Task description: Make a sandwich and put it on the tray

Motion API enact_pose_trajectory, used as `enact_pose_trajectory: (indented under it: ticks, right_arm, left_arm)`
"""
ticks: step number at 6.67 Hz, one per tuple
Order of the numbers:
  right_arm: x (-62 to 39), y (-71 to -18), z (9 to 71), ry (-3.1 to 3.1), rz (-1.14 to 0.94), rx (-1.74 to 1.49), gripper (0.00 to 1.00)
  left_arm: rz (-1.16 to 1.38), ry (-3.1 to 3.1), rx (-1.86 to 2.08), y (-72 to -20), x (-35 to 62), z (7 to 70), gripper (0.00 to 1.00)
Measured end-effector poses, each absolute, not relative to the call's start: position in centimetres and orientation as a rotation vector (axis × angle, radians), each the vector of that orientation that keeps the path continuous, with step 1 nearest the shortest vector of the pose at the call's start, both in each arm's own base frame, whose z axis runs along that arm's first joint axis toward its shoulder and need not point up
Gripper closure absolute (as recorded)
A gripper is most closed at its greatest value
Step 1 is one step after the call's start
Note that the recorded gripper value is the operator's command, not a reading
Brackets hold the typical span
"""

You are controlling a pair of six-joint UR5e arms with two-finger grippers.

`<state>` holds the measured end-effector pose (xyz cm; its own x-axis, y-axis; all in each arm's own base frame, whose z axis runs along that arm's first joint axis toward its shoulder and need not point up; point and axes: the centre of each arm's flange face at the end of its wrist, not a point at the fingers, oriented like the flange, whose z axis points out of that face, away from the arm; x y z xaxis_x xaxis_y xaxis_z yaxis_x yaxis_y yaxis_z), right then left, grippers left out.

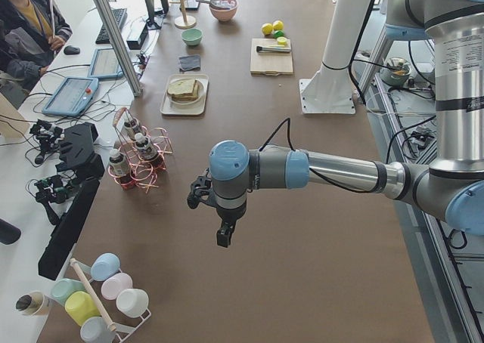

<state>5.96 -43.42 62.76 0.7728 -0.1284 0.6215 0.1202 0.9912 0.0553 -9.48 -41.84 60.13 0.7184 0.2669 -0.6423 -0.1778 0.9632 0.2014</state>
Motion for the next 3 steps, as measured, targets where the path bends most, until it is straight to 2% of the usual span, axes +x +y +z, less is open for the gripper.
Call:
enact_pose_trajectory:
  ticks: [3]
  right_arm:
    - [5.98,-43.43,62.76,-0.675,-0.134,0.013,0.0]
  left_arm:
    - [0.248,0.728,0.132,-41.84,-9.48,59.9,0.03]
